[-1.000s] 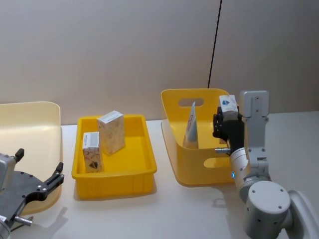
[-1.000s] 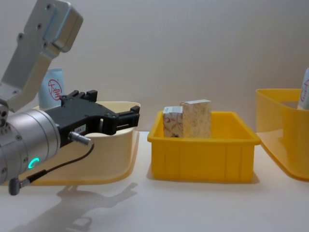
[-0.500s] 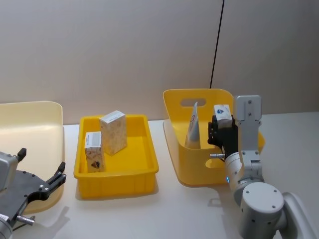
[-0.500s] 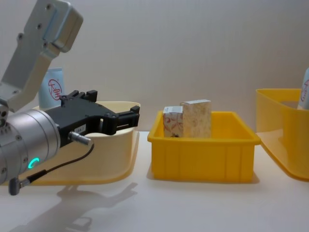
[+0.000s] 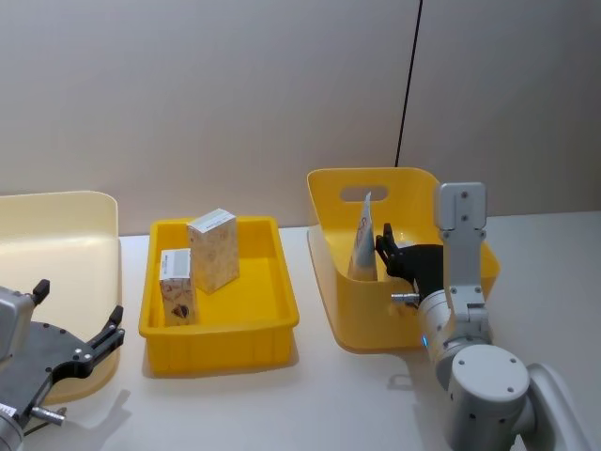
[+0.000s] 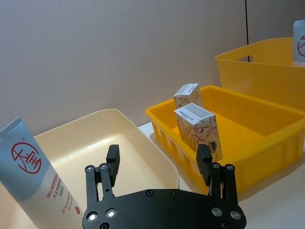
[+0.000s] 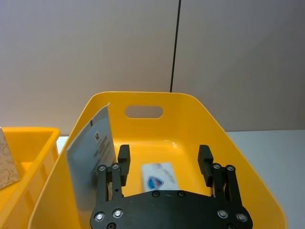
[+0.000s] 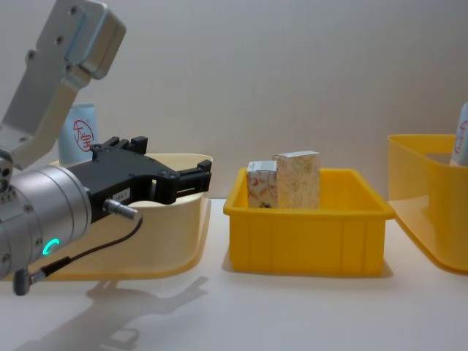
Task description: Bimanual collaborative sorting of washing and personal care products
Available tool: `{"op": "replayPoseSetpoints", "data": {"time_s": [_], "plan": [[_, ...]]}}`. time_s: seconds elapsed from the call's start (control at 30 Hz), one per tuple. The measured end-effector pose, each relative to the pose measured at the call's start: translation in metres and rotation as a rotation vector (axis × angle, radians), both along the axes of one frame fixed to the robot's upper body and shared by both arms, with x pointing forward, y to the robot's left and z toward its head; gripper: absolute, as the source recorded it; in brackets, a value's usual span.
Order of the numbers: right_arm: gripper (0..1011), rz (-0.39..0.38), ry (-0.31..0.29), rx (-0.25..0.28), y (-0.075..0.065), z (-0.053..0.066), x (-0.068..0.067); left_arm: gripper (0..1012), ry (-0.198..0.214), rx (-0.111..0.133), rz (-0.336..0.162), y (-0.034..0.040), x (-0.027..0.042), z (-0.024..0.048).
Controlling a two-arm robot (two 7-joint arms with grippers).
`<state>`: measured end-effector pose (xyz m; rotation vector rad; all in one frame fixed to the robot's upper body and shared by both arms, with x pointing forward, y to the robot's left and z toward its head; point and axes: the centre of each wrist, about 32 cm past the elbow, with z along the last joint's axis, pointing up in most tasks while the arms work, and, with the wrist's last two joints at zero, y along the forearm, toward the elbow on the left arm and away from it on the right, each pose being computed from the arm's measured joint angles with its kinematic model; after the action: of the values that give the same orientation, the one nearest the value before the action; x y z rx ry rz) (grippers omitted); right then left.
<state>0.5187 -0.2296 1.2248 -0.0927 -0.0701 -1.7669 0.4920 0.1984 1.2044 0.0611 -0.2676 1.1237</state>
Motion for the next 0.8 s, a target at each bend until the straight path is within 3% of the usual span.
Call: {"op": "replayPoseSetpoints", "data": {"time_s": [0.23,0.47,0.8], "plan": [[1001,0.002,0.002,0.001,0.0004,-0.0003,0.0002,1003,0.0,0.0,0.0,0.0,0.0,0.0],[1001,0.011,-0.032,-0.001,0.0002,-0.0013,-0.0006,1003,0.0,0.0,0.0,0.0,0.0,0.0],[1001,0.036,-0.138,-0.007,-0.0009,-0.0026,-0.0035,1003,0.0,0.0,0.0,0.0,0.0,0.0]]}}
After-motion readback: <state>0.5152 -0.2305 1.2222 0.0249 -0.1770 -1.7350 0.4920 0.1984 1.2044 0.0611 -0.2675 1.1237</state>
